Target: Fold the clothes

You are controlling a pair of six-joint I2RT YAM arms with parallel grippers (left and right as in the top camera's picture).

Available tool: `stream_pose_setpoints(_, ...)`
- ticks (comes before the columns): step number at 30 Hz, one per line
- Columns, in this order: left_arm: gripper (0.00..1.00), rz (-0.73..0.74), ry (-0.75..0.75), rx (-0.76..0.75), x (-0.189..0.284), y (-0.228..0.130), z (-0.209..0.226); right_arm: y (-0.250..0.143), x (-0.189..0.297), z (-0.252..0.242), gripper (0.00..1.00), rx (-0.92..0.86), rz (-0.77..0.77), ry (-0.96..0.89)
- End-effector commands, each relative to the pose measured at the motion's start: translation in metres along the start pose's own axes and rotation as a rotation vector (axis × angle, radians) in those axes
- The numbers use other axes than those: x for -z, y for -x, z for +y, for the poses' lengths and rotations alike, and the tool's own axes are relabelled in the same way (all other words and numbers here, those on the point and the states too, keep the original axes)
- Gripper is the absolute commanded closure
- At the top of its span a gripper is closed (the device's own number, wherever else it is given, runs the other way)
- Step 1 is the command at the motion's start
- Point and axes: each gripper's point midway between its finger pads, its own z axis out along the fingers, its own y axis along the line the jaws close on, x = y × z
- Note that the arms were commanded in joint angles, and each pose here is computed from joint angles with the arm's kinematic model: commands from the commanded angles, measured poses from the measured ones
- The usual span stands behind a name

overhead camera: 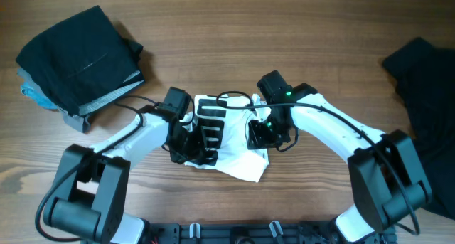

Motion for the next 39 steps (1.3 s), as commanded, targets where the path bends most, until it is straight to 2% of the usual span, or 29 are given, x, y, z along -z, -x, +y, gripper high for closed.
stream_pose_setpoints(1, 0.93, -0.062, 0.108, 0.074, -0.001, 0.023, 0.038, 0.004, 0.010, 0.001, 0.67, 0.079, -0.045, -0.012)
stream_pose_setpoints(5, 0.91, -0.146, 0.009, -0.030, 0.042, 0.046, 0.010, 0.019, 0.036, 0.006, 0.63, 0.131, -0.154, -0.062)
stream_pose_setpoints(8, 0.87, -0.253, -0.043, -0.115, 0.086, 0.054, -0.017, 0.035, 0.080, 0.016, 0.57, 0.175, -0.316, -0.111)
stream_pose_setpoints(12, 0.76, -0.332, -0.125, -0.230, 0.114, 0.040, -0.053, 0.047, 0.126, 0.026, 0.48, 0.167, -0.491, -0.147)
stream_pose_setpoints(13, 0.76, -0.329, -0.116, -0.247, 0.113, 0.034, -0.055, 0.049, 0.136, 0.028, 0.48, 0.156, -0.532, -0.152)
stream_pose_setpoints(14, 0.80, -0.317, -0.099, -0.252, 0.110, 0.028, -0.056, 0.051, 0.144, 0.029, 0.48, 0.145, -0.568, -0.153)
stream_pose_setpoints(15, 0.95, -0.295, -0.074, -0.241, 0.105, 0.021, -0.054, 0.052, 0.151, 0.030, 0.48, 0.132, -0.600, -0.154)
stream_pose_setpoints(20, 0.96, -0.190, 0.033, -0.029, 0.059, -0.001, -0.027, 0.056, 0.164, 0.036, 0.48, 0.130, -0.658, -0.133)
stream_pose_setpoints(26, 0.96, -0.135, 0.071, 0.247, 0.005, 0.001, 0.010, 0.057, 0.163, 0.036, 0.48, 0.134, -0.660, -0.135)
stream_pose_setpoints(30, 0.96, -0.174, 0.052, 0.260, -0.005, 0.027, 0.018, 0.061, 0.163, 0.038, 0.48, 0.147, -0.671, -0.134)
stream_pose_setpoints(32, 0.96, -0.219, 0.013, 0.251, -0.005, 0.046, 0.016, 0.066, 0.161, 0.042, 0.43, 0.230, -0.670, -0.133)
stream_pose_setpoints(35, 0.96, -0.356, -0.065, 0.209, 0.010, 0.088, 0.007, 0.075, 0.153, 0.042, 0.42, 0.282, -0.661, -0.142)
stream_pose_setpoints(39, 0.96, -0.565, -0.139, 0.175, 0.061, 0.149, -0.001, 0.094, 0.129, 0.032, 0.42, 0.265, -0.627, -0.162)
